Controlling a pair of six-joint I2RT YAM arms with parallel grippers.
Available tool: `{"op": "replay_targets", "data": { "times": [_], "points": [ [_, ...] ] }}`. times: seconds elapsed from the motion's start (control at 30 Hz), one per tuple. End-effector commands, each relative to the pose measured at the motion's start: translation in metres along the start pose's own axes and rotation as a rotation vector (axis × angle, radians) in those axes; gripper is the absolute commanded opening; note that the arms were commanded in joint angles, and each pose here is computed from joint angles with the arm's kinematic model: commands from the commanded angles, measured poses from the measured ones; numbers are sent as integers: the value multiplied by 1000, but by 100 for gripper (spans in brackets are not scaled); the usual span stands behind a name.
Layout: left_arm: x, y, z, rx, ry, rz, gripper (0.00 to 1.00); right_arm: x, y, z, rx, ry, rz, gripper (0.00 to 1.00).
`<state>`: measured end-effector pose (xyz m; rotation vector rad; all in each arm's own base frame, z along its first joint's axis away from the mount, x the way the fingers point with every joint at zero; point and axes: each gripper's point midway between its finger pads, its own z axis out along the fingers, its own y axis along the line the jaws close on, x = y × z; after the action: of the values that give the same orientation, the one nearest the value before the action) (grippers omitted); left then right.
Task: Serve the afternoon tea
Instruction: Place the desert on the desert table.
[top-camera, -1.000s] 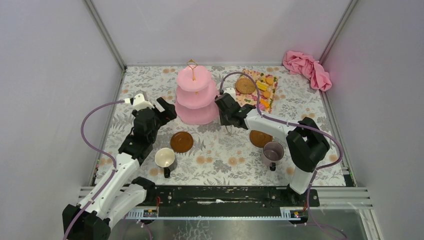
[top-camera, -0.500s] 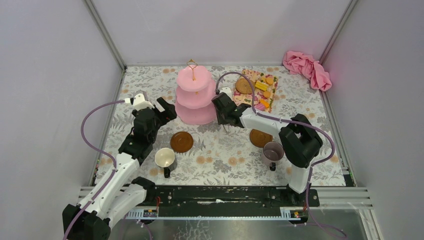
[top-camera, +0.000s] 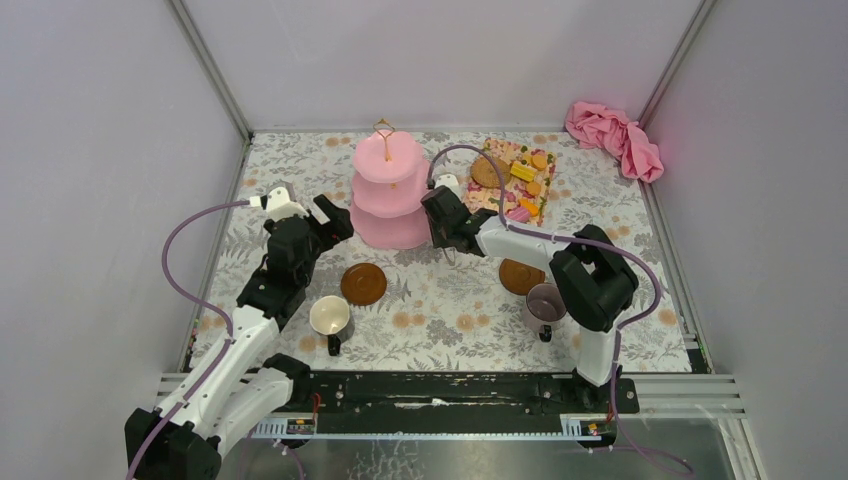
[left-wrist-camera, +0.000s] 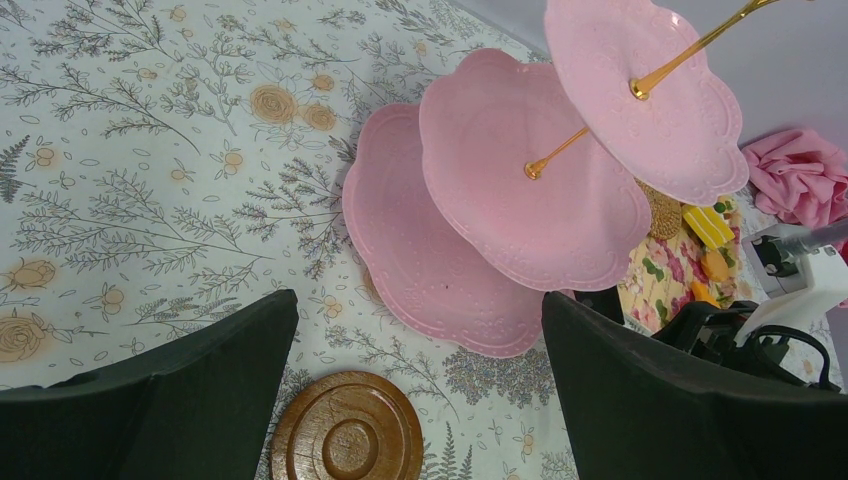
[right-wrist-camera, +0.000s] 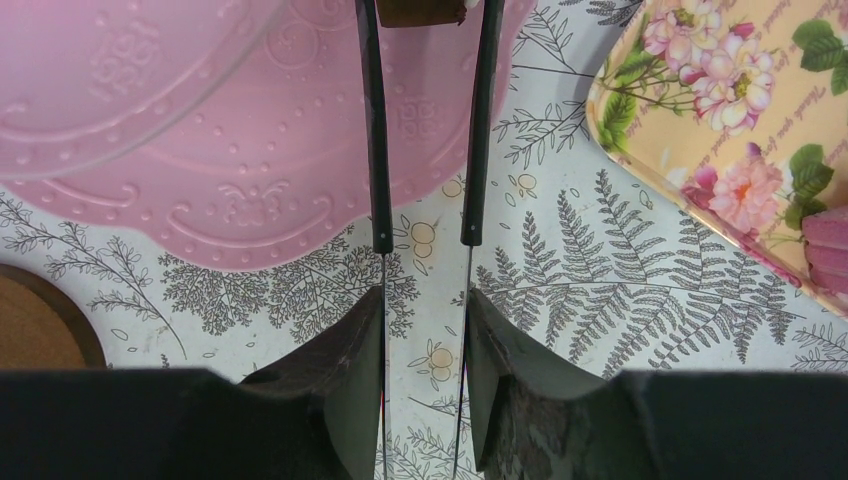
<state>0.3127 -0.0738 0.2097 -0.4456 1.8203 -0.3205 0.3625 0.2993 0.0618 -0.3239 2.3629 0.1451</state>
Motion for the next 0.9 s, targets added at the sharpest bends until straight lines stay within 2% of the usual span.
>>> {"op": "replay_targets", "data": {
  "times": [0.0, 0.87],
  "points": [
    [-11, -7, 1, 22, -49, -5, 100, -22, 7, 1, 2, -80, -8, 21],
    [-10, -4, 2, 12, -49, -2, 100, -34, 24, 32, 0, -55, -48, 22]
  ]
}}
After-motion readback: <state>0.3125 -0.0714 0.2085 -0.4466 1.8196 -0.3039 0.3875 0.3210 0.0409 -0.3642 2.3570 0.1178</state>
